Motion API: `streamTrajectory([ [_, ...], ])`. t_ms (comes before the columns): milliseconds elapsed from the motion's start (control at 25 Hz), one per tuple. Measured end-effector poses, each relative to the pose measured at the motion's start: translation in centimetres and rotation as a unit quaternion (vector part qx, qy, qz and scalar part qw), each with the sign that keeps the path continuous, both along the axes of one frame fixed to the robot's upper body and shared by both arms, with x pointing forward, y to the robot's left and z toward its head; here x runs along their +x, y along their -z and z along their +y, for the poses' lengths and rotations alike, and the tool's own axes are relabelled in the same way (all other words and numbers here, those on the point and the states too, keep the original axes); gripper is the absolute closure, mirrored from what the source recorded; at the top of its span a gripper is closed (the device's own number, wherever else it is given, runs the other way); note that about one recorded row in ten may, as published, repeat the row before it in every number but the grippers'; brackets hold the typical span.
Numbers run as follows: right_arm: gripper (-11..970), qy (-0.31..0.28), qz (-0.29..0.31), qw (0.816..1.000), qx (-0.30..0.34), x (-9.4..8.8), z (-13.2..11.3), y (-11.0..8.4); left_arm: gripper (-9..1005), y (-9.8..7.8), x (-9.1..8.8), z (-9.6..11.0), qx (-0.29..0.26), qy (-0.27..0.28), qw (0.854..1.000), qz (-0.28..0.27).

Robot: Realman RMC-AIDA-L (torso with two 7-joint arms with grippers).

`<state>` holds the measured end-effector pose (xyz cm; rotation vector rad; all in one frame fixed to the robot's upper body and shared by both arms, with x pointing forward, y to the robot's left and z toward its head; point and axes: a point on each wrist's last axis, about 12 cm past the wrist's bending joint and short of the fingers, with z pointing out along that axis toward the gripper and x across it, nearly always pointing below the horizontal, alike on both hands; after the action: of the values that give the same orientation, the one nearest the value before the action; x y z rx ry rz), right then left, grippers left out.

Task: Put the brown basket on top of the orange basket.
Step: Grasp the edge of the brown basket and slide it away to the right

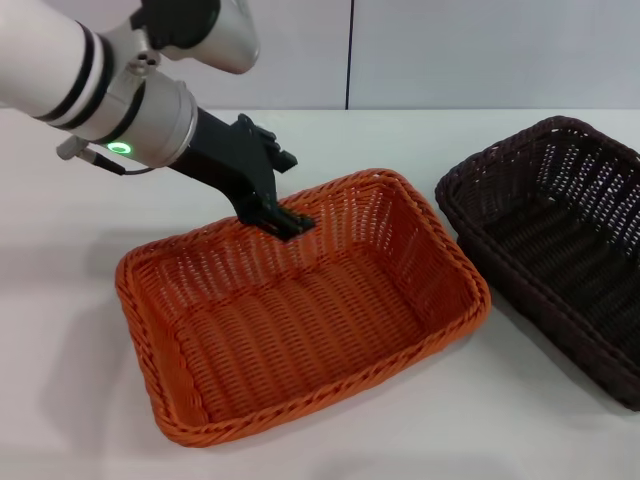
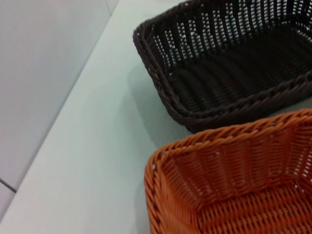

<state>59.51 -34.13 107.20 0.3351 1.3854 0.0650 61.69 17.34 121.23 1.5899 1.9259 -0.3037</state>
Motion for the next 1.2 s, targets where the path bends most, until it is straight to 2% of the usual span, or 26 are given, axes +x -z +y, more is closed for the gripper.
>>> streamTrajectory([
  [160,337,-0.002,-0.002,1.000,0.000,0.2,0.1,-0.1,207,-0.3,-0.3,0.3,-0.014,-0.004,1.000,-0.007],
  [240,338,-0.002,-0.002,1.000,0.000,0.2,0.1,-0.2,208,-0.4,-0.5,0.8,-0.071,-0.017,0.997,-0.028],
  [280,338,-0.001,-0.003,1.000,-0.001,0.2,0.1,-0.2,208,-0.4,-0.5,0.8,-0.071,-0.017,0.997,-0.028],
  [320,338,0.000,-0.004,1.000,-0.002,0.2,0.0,-0.3,208,-0.4,-0.7,1.1,-0.106,-0.021,0.993,-0.043],
  [360,338,0.000,-0.004,1.000,-0.002,0.2,0.0,-0.3,208,-0.4,-0.7,1.1,-0.106,-0.021,0.993,-0.043],
  [440,338,0.000,-0.006,1.000,-0.004,0.3,-0.2,-0.4,208,-1.0,-1.1,2.9,-0.235,-0.044,0.966,-0.098],
  [480,338,0.000,-0.006,1.000,-0.004,0.3,-0.2,-0.4,208,-1.0,-1.1,2.9,-0.235,-0.044,0.966,-0.098],
  [560,338,-0.002,-0.008,1.000,-0.006,0.5,-0.1,-0.6,208,-0.8,-1.3,4.0,-0.304,-0.066,0.942,-0.127],
  [600,337,-0.004,-0.010,1.000,-0.009,0.6,-0.1,-0.8,208,-0.6,-1.4,4.3,-0.313,-0.069,0.938,-0.130],
  [640,337,-0.010,-0.013,1.000,-0.014,0.9,0.1,-1.0,208,0.0,-1.7,5.3,-0.365,-0.087,0.914,-0.152],
  [680,337,-0.010,-0.013,1.000,-0.014,0.9,0.1,-1.0,208,0.0,-1.7,5.3,-0.365,-0.087,0.914,-0.152],
  [760,337,-0.022,-0.011,0.999,-0.028,1.4,0.4,-1.4,209,0.9,-1.9,6.0,-0.406,-0.100,0.893,-0.165],
  [800,337,-0.030,-0.003,0.999,-0.036,1.8,0.6,-1.5,209,1.8,-2.1,6.3,-0.425,-0.106,0.884,-0.164],
  [880,338,-0.056,0.036,0.996,-0.066,3.3,1.4,-1.9,209,4.1,-3.0,7.1,-0.476,-0.108,0.854,-0.178],
  [920,338,-0.056,0.036,0.996,-0.066,3.3,1.4,-1.9,209,4.1,-3.0,7.1,-0.476,-0.108,0.854,-0.178],
  [960,338,-0.060,0.032,0.995,-0.072,3.4,1.4,-2.1,209,4.9,-3.5,7.6,-0.493,-0.112,0.842,-0.186],
  [1000,338,-0.060,0.032,0.995,-0.072,3.4,1.4,-2.1,209,4.9,-3.5,7.6,-0.493,-0.112,0.842,-0.186],
  [1160,337,-0.099,-0.019,0.988,-0.116,3.2,1.7,-3.7,210,6.4,-5.0,9.0,-0.542,-0.127,0.796,-0.236],
  [1200,337,-0.099,-0.019,0.988,-0.116,3.2,1.7,-3.7,210,6.9,-5.2,9.2,-0.546,-0.133,0.790,-0.244],
])
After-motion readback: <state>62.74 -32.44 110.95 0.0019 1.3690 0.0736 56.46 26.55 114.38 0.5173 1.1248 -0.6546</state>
